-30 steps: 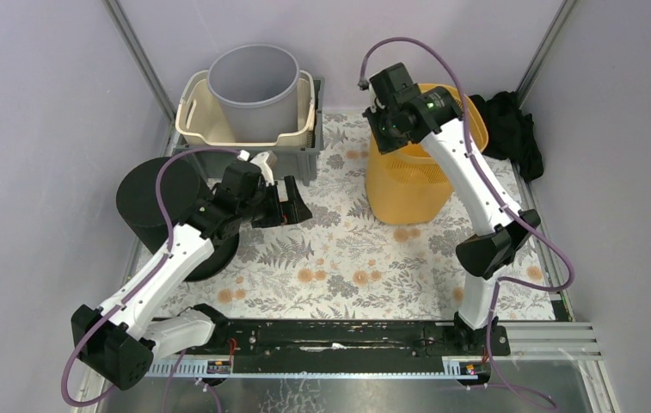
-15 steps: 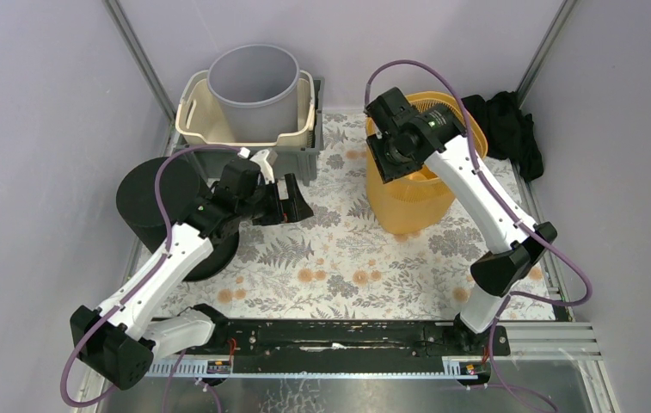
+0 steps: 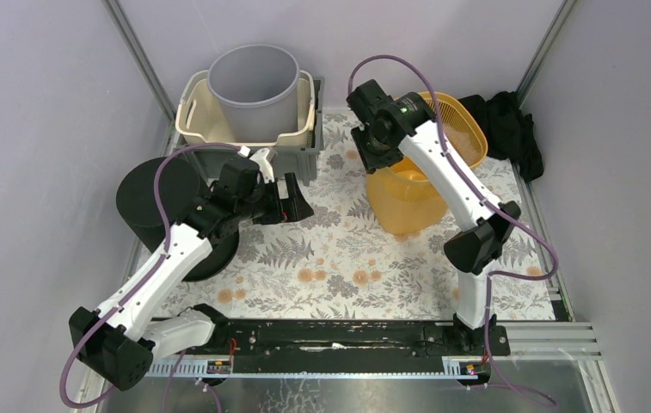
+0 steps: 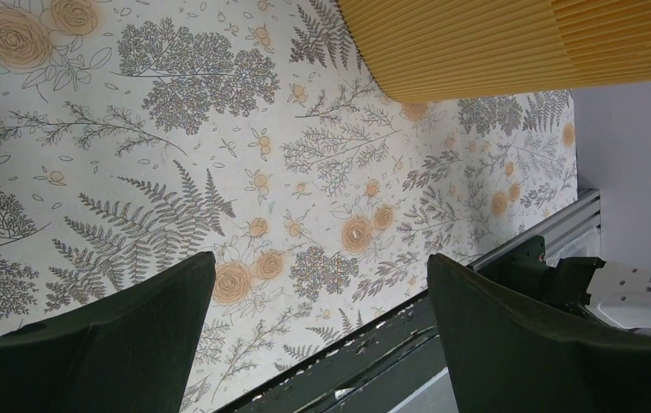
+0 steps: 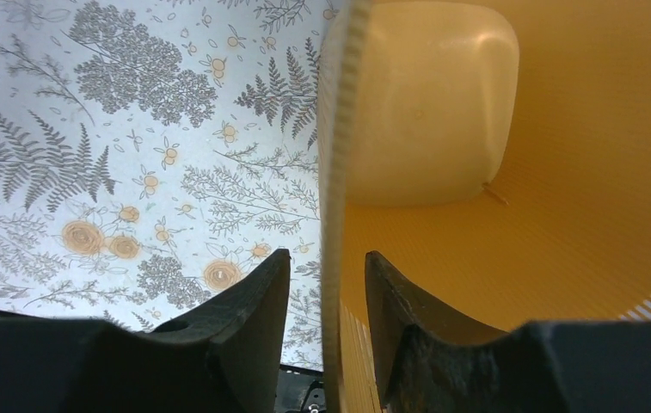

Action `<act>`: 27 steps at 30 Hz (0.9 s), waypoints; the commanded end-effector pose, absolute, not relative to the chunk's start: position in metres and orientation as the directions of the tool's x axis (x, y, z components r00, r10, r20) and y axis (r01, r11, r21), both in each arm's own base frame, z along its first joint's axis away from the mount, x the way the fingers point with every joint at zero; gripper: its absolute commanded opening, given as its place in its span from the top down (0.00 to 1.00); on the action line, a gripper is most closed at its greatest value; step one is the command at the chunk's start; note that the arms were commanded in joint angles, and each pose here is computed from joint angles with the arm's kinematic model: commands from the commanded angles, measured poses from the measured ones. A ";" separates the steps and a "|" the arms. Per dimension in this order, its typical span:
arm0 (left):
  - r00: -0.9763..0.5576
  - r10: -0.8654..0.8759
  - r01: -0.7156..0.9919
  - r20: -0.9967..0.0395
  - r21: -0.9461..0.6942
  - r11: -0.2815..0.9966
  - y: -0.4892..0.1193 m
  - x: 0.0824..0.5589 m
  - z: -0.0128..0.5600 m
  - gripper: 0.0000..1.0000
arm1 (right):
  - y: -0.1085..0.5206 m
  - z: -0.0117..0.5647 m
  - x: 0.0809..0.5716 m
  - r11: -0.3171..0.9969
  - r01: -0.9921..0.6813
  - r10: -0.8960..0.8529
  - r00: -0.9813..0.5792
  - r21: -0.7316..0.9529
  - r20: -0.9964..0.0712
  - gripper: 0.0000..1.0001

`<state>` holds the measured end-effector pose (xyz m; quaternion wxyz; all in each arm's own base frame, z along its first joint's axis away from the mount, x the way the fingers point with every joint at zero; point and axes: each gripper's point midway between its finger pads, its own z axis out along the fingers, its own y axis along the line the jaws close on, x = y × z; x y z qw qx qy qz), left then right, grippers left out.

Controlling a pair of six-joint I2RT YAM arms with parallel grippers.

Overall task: Turn the large container upside down
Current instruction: Turn the container upside down at the center of the board.

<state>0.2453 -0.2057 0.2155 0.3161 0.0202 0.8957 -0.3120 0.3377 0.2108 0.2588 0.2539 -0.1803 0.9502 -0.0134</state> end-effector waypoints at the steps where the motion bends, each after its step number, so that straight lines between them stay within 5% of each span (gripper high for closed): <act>1: -0.774 -0.153 0.281 -0.614 -0.550 0.786 -0.210 0.245 0.231 0.00 | 0.221 0.259 0.345 0.933 -0.347 -0.348 -0.801 -0.097 -0.488 0.57; 6: -0.775 -0.154 0.278 -0.613 -0.550 0.787 -0.209 0.245 0.230 0.00 | 0.221 0.250 0.346 0.933 -0.344 -0.351 -0.813 -0.105 -0.465 0.65; 12: -0.776 -0.155 0.278 -0.612 -0.551 0.787 -0.209 0.245 0.230 0.00 | 0.221 0.256 0.344 0.935 -0.343 -0.345 -0.809 -0.095 -0.477 1.00; 27: -0.757 -0.168 0.291 -0.631 -0.556 0.779 -0.209 0.244 0.241 0.00 | 0.216 0.349 0.331 0.940 -0.340 -0.224 -0.661 0.019 -0.716 1.00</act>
